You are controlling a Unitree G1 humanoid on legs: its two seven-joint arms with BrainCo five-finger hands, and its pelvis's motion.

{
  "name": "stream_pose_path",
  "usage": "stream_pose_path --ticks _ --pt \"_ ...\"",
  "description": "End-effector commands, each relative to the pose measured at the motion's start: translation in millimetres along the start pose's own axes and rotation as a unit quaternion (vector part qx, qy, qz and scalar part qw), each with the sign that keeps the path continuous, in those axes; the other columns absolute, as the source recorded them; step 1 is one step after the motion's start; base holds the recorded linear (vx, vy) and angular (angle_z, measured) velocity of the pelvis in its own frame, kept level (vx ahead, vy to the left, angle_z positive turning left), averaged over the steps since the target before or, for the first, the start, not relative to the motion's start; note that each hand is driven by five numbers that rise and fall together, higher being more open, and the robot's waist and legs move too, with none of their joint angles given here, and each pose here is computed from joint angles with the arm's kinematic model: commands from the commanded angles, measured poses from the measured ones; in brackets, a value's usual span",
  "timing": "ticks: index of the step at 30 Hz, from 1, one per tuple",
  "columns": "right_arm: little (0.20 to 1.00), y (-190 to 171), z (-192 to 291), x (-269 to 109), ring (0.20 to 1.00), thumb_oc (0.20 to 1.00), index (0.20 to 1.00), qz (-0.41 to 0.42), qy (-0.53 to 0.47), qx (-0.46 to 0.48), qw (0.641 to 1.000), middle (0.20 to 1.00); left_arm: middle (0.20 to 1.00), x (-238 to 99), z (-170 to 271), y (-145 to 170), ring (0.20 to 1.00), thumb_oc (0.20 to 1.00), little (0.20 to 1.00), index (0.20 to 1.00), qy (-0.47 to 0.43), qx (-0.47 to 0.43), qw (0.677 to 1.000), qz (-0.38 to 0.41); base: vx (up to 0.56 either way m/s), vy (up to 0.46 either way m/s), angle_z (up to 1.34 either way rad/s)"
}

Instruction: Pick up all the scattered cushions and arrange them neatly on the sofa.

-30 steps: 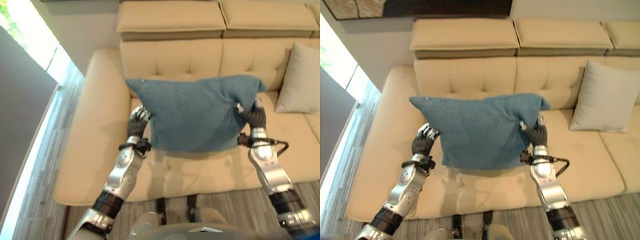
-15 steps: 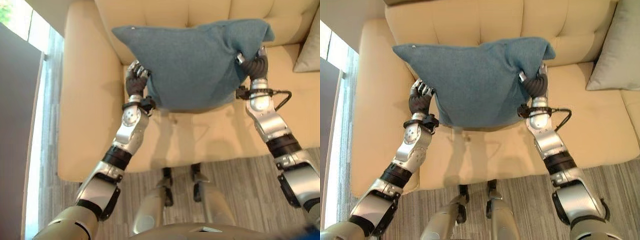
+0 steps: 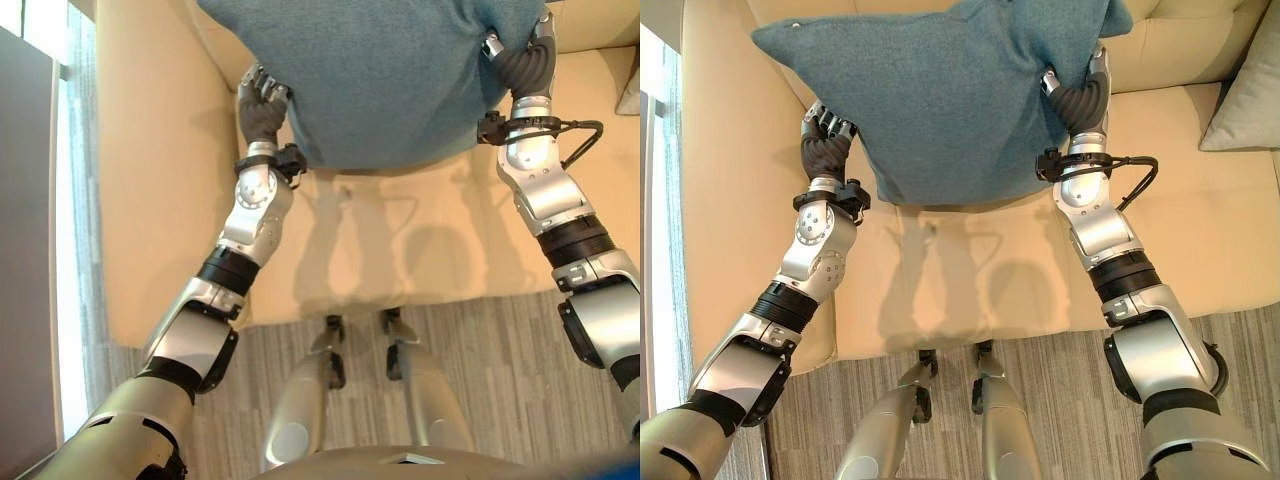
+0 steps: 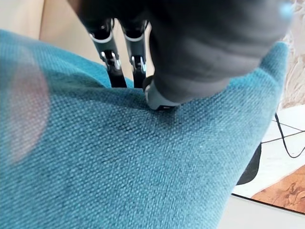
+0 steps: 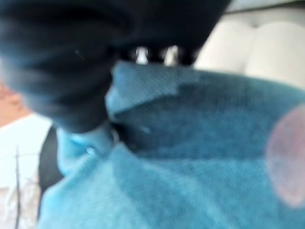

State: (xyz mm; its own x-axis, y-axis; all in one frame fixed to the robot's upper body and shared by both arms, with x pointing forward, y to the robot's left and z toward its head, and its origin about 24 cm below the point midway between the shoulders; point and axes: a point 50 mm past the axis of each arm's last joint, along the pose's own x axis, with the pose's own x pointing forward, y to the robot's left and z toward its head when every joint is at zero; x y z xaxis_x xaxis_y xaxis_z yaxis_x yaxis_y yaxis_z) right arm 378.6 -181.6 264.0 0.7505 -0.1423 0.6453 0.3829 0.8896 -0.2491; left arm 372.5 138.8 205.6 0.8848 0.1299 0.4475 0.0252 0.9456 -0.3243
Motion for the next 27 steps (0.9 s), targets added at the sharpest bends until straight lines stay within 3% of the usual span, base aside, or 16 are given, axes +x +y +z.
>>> stream_pose_path --ticks 1,9,17,18,19,20,21,27 --pt "0.2 24.9 59.4 16.3 0.2 0.2 0.2 0.028 -0.112 0.066 0.991 0.2 0.2 13.0 41.8 -70.6 0.2 0.2 0.2 0.2 -0.102 -0.022 0.986 -0.128 0.0 0.0 0.0" --pt "0.2 30.6 45.9 21.4 0.2 0.2 0.2 0.035 -0.075 0.039 0.996 0.2 0.2 20.4 42.1 -72.8 0.2 0.2 0.2 0.2 -0.096 -0.006 0.987 -0.126 0.0 0.002 -0.01" --pt "0.2 27.6 45.4 34.0 0.2 0.2 0.2 0.023 -0.076 -0.048 0.996 0.2 0.2 29.6 48.3 -81.5 0.2 0.2 0.2 0.2 -0.105 0.039 0.984 -0.137 0.0 0.002 0.0" --pt "0.2 27.6 48.0 36.1 0.2 0.2 0.2 0.02 -0.081 -0.061 0.995 0.2 0.282 31.5 50.8 -83.0 0.282 0.282 0.282 0.282 -0.109 0.042 0.984 -0.135 0.0 -0.002 -0.05" --pt "0.504 25.2 52.0 44.6 0.504 0.504 0.504 0.004 -0.092 -0.131 0.987 0.504 0.912 38.3 58.4 -89.8 0.912 0.912 0.912 0.912 -0.121 0.06 0.983 -0.125 0.09 -0.004 -0.05" --pt "0.799 25.3 52.1 44.8 0.799 0.799 0.799 0.004 -0.092 -0.131 0.987 0.799 1.0 38.4 58.5 -89.9 1.0 1.0 1.0 1.0 -0.121 0.06 0.983 -0.124 0.0 0.0 0.0" --pt "1.0 25.3 53.0 47.9 1.0 1.0 1.0 -0.003 -0.092 -0.154 0.984 1.0 1.0 41.8 62.6 -95.8 1.0 1.0 1.0 1.0 -0.128 0.068 0.982 -0.121 0.1 -0.012 0.0" --pt "1.0 23.8 62.7 68.6 1.0 1.0 1.0 -0.02 -0.09 -0.296 0.951 1.0 1.0 64.0 93.7 -114.9 1.0 1.0 1.0 1.0 -0.159 0.107 0.978 -0.087 0.02 -0.004 0.0"
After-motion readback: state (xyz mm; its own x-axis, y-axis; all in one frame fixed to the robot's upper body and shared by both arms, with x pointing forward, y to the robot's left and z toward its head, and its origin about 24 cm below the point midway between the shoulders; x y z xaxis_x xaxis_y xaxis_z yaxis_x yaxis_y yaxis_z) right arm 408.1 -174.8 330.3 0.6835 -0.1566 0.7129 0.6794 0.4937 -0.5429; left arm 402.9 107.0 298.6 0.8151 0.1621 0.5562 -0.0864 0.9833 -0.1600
